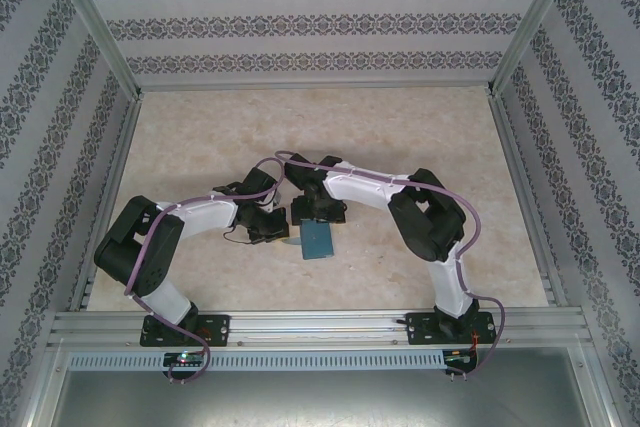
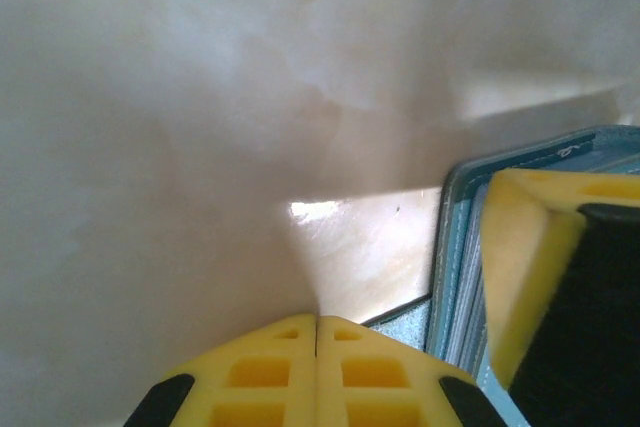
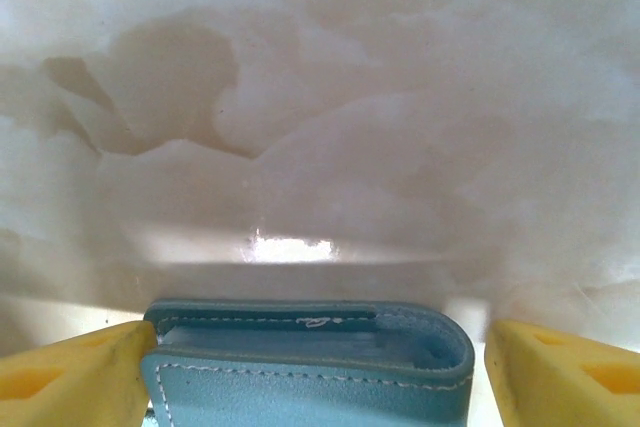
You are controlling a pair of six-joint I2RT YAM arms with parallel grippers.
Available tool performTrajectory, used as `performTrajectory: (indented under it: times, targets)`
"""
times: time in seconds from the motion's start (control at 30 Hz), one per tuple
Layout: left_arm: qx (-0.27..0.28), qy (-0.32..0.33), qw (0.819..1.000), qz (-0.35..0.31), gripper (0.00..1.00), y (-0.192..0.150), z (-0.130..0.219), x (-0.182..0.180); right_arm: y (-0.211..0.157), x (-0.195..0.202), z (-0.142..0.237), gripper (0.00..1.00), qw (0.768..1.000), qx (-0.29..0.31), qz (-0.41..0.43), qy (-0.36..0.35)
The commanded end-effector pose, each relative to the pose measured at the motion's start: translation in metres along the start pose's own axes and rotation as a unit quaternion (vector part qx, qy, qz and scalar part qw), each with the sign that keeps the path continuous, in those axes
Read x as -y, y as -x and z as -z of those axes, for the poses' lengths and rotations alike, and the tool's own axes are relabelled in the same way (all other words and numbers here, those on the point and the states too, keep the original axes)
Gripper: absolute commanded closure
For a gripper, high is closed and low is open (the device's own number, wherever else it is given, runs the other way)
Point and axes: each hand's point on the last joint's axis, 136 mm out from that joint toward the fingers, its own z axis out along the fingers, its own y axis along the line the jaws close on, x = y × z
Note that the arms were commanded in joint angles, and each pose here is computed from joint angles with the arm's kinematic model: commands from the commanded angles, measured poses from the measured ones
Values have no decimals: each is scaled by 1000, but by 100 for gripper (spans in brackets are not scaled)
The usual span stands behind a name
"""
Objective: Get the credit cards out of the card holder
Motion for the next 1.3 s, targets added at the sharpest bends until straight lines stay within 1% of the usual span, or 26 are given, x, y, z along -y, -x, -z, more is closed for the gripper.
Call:
performTrajectory:
  times: [0.0, 0.3, 0.53, 0.67, 0.93, 1.03, 1.27]
  targets:
    - [7, 10, 1000, -4, 100, 2, 3, -2, -3, 5, 17, 16, 1000, 16, 11, -12]
    - [10, 13, 1000, -3, 100, 3, 3, -3, -2, 9, 26, 17, 999, 25, 13, -15]
    - [10, 13, 1000, -2, 100, 2, 3, -4, -3, 11, 31, 20, 999, 29, 14, -15]
    - [11, 15, 1000, -1, 100, 2, 3, -5, -3, 15, 37, 24, 999, 34, 13, -16]
    - [14, 16, 1000, 1, 100, 3, 4, -5, -6, 26, 46, 42, 999, 37, 10, -15]
    - [15, 17, 1000, 1, 100, 3, 5, -5, -7, 31, 47, 51, 999, 36, 9, -17]
    - [15, 19, 1000, 3, 100, 3, 5, -6, -10, 35, 44, 69, 1000, 28, 8, -13]
